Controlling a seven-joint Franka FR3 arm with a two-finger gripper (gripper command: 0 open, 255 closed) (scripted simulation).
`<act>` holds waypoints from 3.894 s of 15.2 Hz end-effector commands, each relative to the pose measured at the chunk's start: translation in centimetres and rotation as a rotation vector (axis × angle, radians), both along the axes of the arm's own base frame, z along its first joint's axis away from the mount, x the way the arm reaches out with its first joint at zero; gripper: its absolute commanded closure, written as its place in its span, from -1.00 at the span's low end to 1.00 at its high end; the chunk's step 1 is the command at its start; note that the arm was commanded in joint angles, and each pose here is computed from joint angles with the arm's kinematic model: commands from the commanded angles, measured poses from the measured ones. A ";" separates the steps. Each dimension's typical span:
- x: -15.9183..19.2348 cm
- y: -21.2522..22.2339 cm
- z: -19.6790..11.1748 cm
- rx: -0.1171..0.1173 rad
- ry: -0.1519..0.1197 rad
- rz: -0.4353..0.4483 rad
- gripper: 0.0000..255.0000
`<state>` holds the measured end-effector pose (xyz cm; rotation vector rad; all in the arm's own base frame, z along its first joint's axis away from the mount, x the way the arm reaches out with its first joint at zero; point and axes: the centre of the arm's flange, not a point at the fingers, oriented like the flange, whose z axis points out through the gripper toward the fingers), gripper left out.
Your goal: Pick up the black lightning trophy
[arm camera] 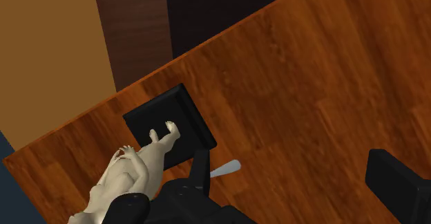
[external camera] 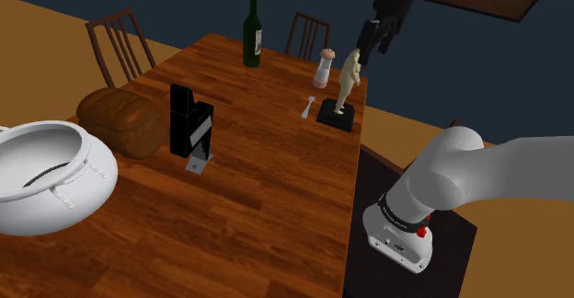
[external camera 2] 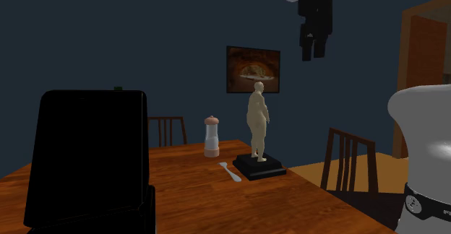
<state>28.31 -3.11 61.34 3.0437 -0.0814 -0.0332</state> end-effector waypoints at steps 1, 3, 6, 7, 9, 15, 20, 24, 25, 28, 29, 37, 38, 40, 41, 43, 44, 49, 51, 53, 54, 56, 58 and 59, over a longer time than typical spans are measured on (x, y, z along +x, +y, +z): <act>0.0 0.0 0.0 0.000 0.000 0.000 -1.00; 0.7 2.2 -1.1 0.004 -0.004 -0.047 -1.00; 1.9 5.5 -2.7 0.011 -0.010 -0.118 -1.00; 2.3 6.6 -3.2 0.013 -0.012 -0.142 -1.00; 3.3 8.7 -4.3 0.017 -0.016 -0.189 -1.00; 6.9 14.8 -7.3 0.030 -0.029 -0.330 -1.00; 10.5 19.4 -9.8 0.041 -0.039 -0.448 -1.00; 13.8 22.9 -11.7 0.050 -0.047 -0.543 -1.00; 14.7 23.7 -12.2 0.052 -0.049 -0.566 -1.00; 17.5 26.0 -13.6 0.058 -0.056 -0.637 -1.00; 18.4 26.7 -14.0 0.061 -0.058 -0.661 -1.00; 26.7 31.7 -17.5 0.078 -0.074 -0.850 -1.00; 27.8 32.2 -17.9 0.080 -0.076 -0.873 -1.00; 27.8 32.2 -18.5 0.080 -0.076 -0.874 -1.00; 27.8 32.2 -19.0 0.080 -0.076 -0.874 -1.00; 27.8 32.2 -20.1 0.080 -0.076 -0.874 -1.00; 27.8 32.2 -20.6 0.080 -0.076 -0.874 -1.00; 27.8 32.2 -21.9 0.080 -0.076 -0.874 1.00; 27.8 32.2 -22.0 0.080 -0.076 -0.874 1.00; 27.8 32.2 -22.0 0.080 -0.076 -0.874 1.00; 27.8 32.2 -22.0 0.080 -0.076 -0.874 1.00; 27.8 32.2 -22.0 0.080 -0.076 -0.874 1.00; 27.8 32.2 -21.9 0.080 -0.076 -0.874 1.00; 27.8 32.2 -21.4 0.080 -0.076 -0.874 1.00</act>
